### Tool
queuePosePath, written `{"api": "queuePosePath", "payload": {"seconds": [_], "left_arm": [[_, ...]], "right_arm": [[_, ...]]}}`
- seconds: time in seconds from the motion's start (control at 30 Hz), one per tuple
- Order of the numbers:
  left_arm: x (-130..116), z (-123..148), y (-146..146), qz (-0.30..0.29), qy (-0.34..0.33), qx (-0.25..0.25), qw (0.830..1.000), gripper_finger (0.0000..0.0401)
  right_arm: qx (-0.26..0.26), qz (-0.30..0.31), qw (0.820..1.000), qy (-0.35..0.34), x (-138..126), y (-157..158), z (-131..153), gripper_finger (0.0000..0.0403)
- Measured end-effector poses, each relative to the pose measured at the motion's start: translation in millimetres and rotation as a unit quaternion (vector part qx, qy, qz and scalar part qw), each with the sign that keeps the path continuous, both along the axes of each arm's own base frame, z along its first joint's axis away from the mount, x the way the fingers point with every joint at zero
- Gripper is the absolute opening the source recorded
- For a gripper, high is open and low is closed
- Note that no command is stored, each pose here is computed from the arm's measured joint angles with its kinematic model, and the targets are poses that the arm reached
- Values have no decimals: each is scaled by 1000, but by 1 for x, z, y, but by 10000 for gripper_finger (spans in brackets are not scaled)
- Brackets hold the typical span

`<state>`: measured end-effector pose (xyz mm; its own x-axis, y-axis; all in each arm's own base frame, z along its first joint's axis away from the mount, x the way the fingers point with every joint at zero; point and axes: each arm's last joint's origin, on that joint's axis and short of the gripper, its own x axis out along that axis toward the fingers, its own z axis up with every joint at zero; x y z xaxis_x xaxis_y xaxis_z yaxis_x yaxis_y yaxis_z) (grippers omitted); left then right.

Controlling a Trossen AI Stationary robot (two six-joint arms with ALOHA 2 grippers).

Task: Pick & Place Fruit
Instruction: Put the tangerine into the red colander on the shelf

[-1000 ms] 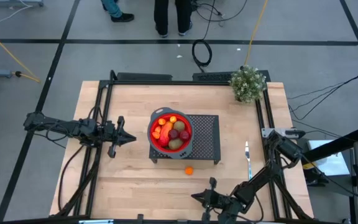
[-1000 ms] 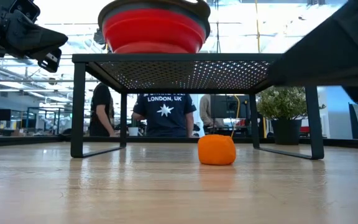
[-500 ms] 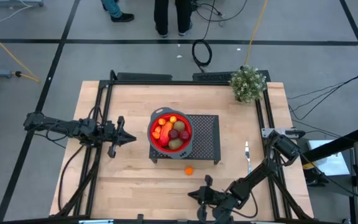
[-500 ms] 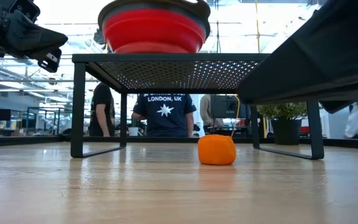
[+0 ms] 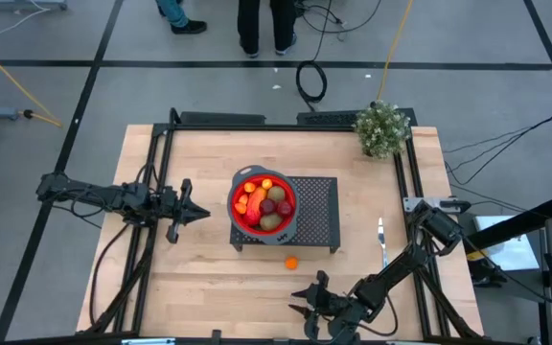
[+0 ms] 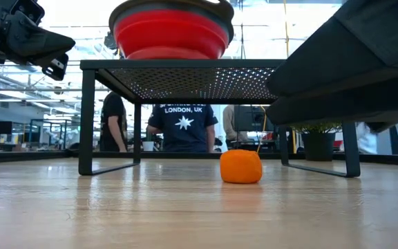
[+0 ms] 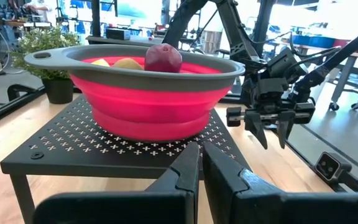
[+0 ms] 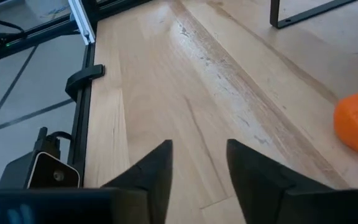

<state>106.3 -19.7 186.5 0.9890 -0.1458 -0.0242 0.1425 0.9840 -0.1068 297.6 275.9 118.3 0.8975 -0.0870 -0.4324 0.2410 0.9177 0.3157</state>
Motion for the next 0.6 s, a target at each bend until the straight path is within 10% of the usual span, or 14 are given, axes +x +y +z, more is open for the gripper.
{"api": "queuePosePath", "payload": {"seconds": [0.6], "left_arm": [[0, 0, 0, -1, 0, 0, 1000, 19]], "right_arm": [[23, 1, 1000, -22, 1, 3, 4, 184]]}}
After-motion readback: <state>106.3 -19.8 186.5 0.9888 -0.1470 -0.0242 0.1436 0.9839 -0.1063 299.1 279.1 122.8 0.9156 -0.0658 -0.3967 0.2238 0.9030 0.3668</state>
